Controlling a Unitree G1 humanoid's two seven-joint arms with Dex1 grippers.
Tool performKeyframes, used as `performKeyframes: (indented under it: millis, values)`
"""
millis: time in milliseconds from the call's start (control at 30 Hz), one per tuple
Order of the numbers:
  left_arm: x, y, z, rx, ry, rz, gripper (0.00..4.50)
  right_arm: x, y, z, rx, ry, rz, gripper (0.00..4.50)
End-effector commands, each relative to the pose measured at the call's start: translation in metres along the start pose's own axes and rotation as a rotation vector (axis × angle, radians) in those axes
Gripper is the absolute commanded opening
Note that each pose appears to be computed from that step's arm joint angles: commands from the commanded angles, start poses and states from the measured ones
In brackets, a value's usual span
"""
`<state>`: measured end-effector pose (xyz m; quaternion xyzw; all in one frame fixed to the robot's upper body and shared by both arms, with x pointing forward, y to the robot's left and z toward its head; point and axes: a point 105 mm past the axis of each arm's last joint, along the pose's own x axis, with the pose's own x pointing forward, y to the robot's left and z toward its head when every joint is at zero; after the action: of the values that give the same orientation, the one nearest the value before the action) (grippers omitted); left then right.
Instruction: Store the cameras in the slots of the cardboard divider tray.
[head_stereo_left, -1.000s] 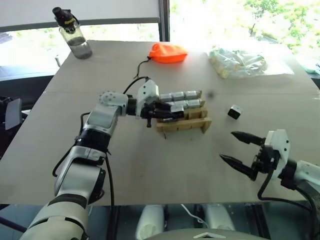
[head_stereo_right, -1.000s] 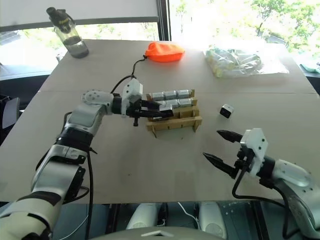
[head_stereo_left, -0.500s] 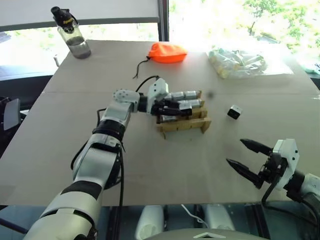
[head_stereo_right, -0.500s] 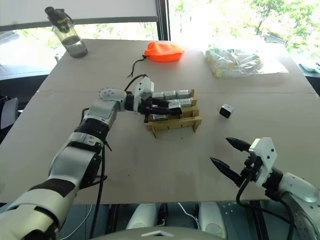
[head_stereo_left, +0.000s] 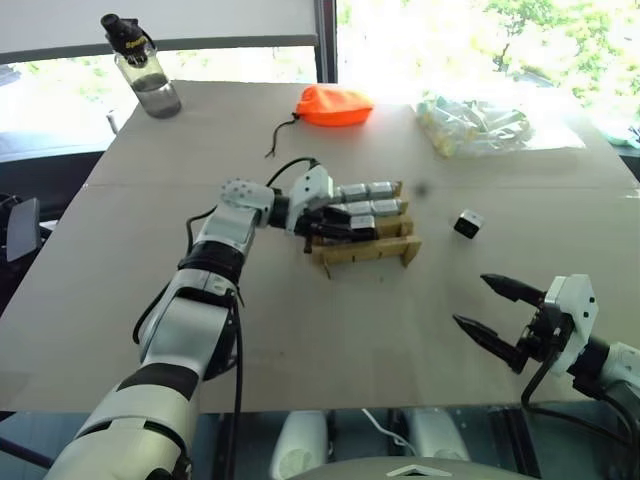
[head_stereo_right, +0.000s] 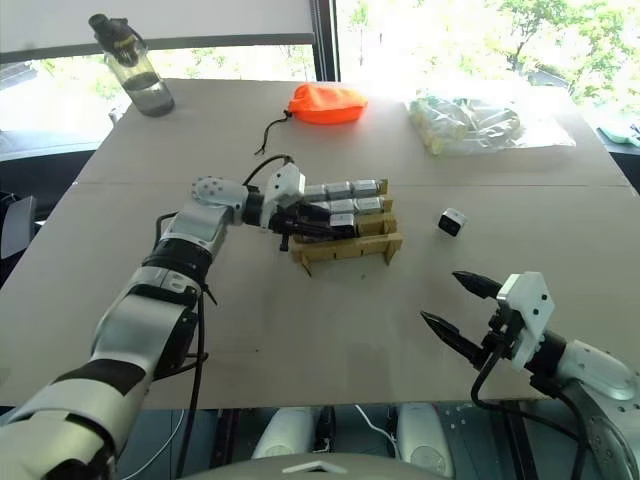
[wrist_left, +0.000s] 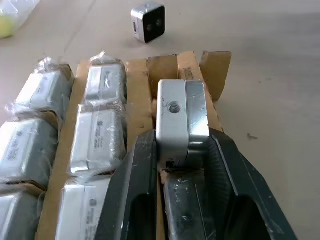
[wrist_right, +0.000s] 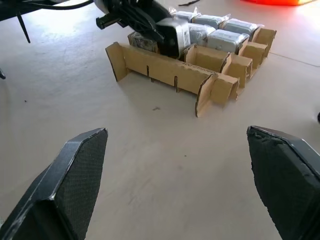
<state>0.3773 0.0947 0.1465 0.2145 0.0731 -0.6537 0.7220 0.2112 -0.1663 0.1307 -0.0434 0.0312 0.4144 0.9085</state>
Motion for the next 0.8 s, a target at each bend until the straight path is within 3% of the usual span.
performKeyframes:
  millis: [33, 100, 167, 400, 600, 800]
  values:
    - [-0.006, -0.007, -0.003, -0.058, 0.022, -0.052, 0.73, -0.001, -0.001, 0.007, -0.032, -0.026, 0.002, 4.4]
    - [-0.007, -0.011, -0.004, -0.08, 0.03, -0.069, 0.73, -0.001, -0.002, 0.007, -0.034, -0.026, 0.001, 4.4]
    - [-0.008, -0.012, -0.006, -0.089, 0.048, -0.071, 1.74, -0.002, -0.002, 0.006, -0.037, -0.024, 0.0, 4.5]
    - [-0.01, -0.002, -0.001, -0.045, 0.054, 0.002, 4.48, 0.0, -0.004, 0.004, -0.043, -0.026, -0.001, 4.5]
    - [-0.031, -0.006, 0.034, 0.045, -0.075, 0.027, 4.48, 0.006, -0.022, 0.006, -0.102, -0.028, -0.071, 4.5]
    - [-0.069, -0.058, 0.07, 0.021, -0.22, -0.019, 4.48, 0.013, -0.066, -0.001, -0.186, 0.058, -0.15, 4.5]
